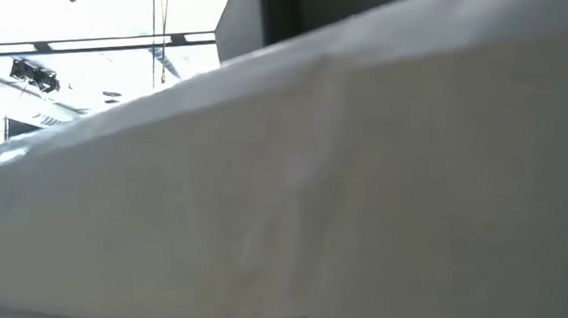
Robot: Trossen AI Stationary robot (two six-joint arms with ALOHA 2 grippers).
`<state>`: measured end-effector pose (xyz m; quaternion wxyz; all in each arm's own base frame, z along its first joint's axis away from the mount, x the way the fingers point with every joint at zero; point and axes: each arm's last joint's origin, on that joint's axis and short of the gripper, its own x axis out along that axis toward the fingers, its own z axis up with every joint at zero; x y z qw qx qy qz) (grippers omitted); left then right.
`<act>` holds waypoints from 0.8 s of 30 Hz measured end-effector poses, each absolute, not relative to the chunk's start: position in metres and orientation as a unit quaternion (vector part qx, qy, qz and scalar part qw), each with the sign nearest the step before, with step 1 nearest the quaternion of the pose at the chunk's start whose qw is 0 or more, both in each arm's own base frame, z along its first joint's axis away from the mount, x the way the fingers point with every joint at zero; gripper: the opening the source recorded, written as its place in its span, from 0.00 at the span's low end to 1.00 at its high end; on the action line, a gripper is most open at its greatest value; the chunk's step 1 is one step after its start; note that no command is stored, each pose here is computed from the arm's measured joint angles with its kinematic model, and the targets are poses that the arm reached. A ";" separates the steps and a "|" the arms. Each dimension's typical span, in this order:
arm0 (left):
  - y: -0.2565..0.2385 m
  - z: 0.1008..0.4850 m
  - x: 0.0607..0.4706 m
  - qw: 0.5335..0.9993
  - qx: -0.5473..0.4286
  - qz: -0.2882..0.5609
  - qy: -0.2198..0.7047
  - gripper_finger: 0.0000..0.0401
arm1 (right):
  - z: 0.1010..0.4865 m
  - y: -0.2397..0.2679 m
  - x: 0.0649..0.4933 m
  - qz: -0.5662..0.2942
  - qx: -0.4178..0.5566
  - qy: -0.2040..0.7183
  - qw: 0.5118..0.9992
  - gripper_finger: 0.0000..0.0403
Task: Place trash/remove bag and relplace
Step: Remove the pink trash bag from the trash bin
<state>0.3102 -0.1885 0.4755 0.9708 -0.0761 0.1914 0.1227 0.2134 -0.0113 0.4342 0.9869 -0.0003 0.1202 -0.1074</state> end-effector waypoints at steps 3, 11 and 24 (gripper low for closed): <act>-0.188 0.475 0.310 0.972 -0.050 0.119 0.197 0.01 | 0.427 -0.001 0.222 -0.125 -0.023 0.142 0.982 0.50; -0.189 0.475 0.309 0.973 -0.029 0.116 0.200 0.01 | 0.417 0.016 0.230 -0.227 -0.087 0.174 0.954 0.50; -0.189 0.473 0.308 0.971 -0.020 0.116 0.209 0.01 | 0.402 0.014 0.251 -0.245 -0.094 0.202 0.944 0.39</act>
